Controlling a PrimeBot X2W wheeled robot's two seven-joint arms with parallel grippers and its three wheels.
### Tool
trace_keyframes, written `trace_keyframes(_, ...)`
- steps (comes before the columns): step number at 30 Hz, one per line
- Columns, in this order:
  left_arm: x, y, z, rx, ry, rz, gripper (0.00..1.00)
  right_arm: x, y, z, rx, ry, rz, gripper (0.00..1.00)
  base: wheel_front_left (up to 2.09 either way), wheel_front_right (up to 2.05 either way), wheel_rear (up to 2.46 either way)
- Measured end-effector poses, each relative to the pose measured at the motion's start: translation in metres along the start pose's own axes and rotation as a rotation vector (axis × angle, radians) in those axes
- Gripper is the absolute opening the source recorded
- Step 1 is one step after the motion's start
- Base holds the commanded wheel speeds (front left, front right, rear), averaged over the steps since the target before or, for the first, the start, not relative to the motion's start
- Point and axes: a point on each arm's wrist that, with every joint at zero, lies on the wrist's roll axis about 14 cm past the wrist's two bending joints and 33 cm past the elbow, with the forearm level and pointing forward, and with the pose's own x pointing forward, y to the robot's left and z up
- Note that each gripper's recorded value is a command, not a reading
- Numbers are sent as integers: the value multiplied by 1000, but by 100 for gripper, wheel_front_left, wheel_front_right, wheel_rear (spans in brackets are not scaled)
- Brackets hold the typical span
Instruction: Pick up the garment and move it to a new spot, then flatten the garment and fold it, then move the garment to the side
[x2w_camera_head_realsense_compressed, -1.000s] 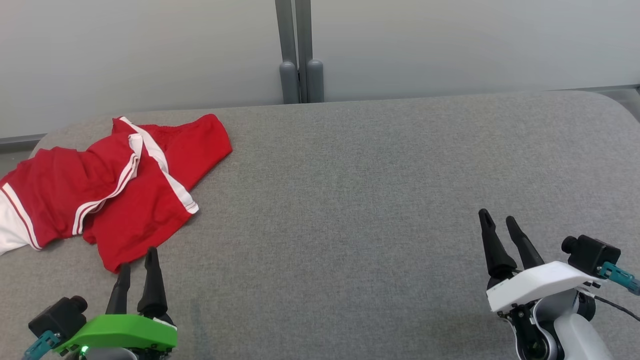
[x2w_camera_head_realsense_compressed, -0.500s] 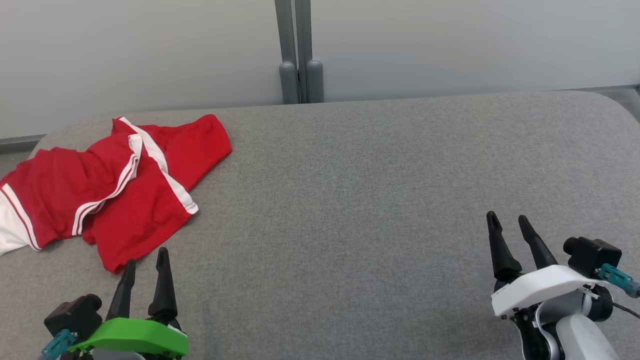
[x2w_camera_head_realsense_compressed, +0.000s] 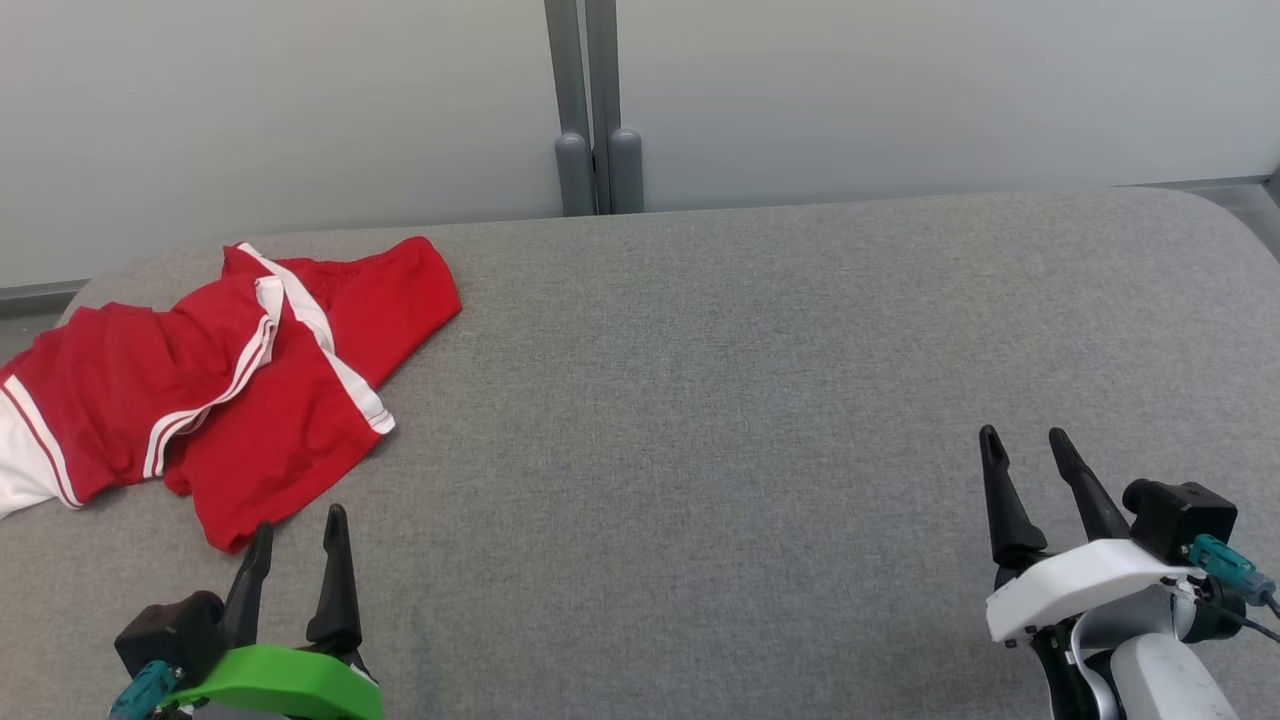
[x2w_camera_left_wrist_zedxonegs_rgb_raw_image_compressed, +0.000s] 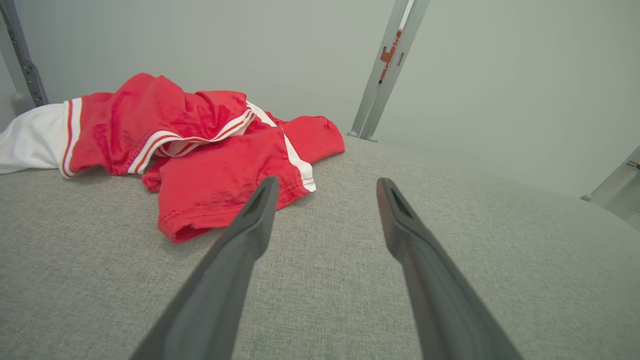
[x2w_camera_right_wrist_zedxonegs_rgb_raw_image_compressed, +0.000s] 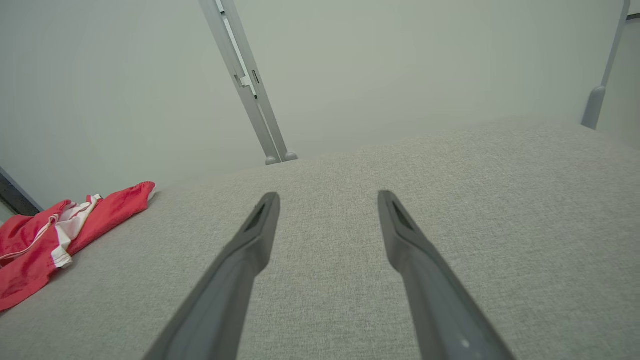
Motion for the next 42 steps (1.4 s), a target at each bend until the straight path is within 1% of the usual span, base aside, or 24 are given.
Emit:
trace_keyframes(9, -2, 1, -2, 76, 0, -7, 100, -2, 0, 1, -77, -10, 9, 100, 0, 0, 0)
trace_keyframes(20, -3, -3, -7, 137, 10, -30, 100, -5, -3, 2, -154, -16, 10, 100, 0, 0, 0)
trace_keyframes(39, -5, -8, -17, 189, 26, -67, 100, -13, -10, -5, -258, -8, -2, 100, 0, 0, 0)
trace_keyframes(42, -6, -8, -18, 197, 31, -74, 100, -14, -10, -5, -259, -8, -4, 100, 0, 0, 0)
